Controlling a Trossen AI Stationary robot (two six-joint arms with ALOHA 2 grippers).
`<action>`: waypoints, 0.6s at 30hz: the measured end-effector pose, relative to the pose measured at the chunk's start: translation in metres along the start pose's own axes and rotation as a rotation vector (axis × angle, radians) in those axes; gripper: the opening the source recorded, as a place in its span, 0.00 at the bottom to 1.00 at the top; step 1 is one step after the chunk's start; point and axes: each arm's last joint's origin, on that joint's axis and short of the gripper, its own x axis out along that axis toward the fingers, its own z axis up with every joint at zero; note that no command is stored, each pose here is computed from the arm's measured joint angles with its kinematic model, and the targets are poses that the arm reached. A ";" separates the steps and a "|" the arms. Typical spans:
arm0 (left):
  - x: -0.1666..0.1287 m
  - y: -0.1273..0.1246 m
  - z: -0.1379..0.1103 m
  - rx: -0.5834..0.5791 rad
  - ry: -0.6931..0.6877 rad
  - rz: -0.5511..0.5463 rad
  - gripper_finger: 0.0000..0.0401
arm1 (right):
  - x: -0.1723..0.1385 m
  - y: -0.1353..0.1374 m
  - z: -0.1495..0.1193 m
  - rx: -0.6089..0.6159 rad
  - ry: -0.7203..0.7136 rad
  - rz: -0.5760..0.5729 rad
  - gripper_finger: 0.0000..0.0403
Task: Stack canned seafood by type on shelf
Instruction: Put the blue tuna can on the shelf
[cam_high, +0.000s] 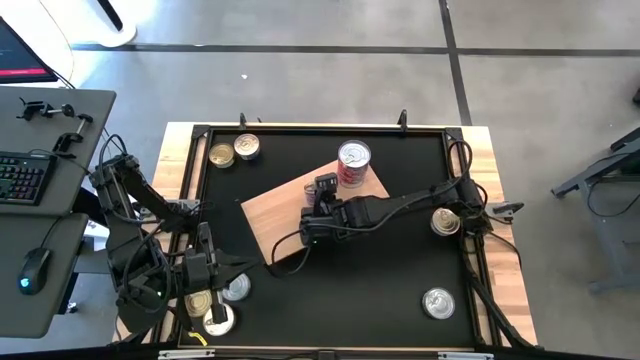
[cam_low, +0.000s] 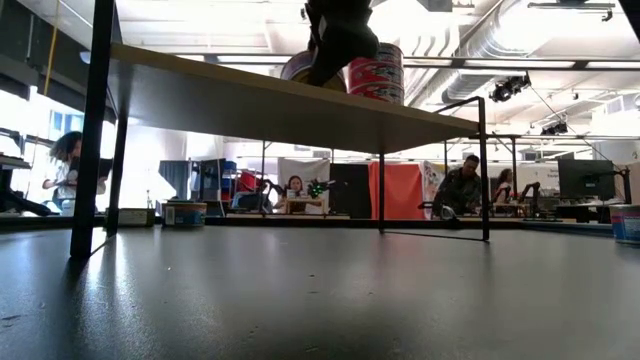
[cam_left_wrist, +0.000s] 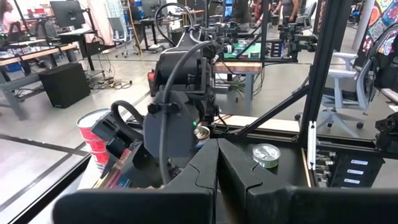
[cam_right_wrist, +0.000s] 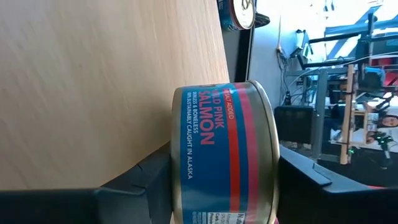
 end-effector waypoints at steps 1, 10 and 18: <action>0.000 0.000 0.000 0.001 0.000 0.000 0.00 | 0.001 -0.001 0.000 0.003 0.000 0.007 0.50; 0.000 0.000 0.000 0.002 0.001 0.000 0.00 | 0.009 -0.009 0.002 0.020 -0.025 0.025 0.50; 0.000 0.001 -0.002 0.002 0.008 0.003 0.00 | 0.012 -0.011 -0.002 0.078 -0.012 0.093 0.50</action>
